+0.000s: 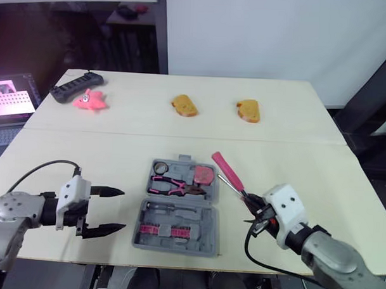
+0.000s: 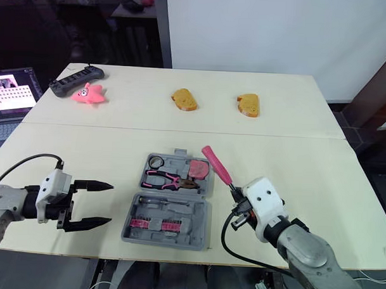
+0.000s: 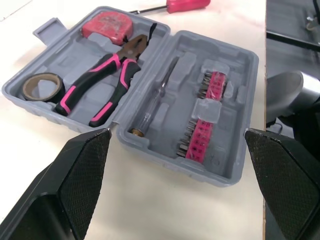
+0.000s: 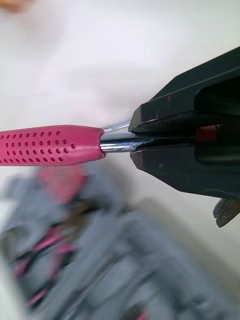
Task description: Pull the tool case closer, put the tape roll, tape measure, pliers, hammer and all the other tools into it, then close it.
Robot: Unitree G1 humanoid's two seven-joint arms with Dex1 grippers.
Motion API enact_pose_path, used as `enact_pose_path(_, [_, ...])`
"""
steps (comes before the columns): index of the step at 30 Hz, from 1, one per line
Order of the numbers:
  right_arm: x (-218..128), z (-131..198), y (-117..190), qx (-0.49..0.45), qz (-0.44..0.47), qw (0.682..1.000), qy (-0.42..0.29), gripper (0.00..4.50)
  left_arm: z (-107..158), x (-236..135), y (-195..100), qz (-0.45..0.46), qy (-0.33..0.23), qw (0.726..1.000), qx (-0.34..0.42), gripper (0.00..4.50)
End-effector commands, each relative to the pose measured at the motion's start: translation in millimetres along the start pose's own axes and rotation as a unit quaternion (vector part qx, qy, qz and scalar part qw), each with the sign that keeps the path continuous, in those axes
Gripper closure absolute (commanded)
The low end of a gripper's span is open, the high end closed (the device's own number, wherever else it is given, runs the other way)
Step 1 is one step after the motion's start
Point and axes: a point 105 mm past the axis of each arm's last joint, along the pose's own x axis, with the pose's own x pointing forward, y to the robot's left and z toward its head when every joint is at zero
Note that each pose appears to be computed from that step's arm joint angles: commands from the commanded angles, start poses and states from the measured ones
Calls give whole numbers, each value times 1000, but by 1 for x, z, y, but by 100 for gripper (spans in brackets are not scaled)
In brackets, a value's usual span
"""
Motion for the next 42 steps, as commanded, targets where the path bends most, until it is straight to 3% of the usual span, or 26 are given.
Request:
enact_pose_path(1, [-10, 4, -6, -12, 36, 999, 2, 448, 2, 0, 7, 13, 1, 1000, 3, 0])
enact_pose_path(4, [-18, -4, -3, -68, 124, 989, 52, 448, 2, -6, 15, 24, 10, 1000, 12, 0])
enact_pose_path(8, [-18, 19, 25, -121, 267, 953, 73, 448, 5, -11, 12, 2, 16, 1000, 19, 0])
enact_pose_path(13, [-3, 44, 36, -157, 323, 928, 100, 448, 6, -14, 8, -18, 27, 999, 28, 0])
enact_pose_path(16, [11, 47, 56, -189, 369, 897, 152, 448, 4, -13, 1, -35, 29, 999, 24, 0])
enact_pose_path(22, [37, 44, 62, -223, 368, 864, 263, 448, 0, -12, -1, -48, 37, 998, 26, 0])
enact_pose_path(27, [54, 62, 67, -236, 352, 867, 264, 448, -4, -12, -4, -56, 40, 997, 22, 0])
enact_pose_path(42, [77, 58, 90, -226, 352, 859, 293, 448, -7, -3, -14, -82, 24, 996, 10, 0])
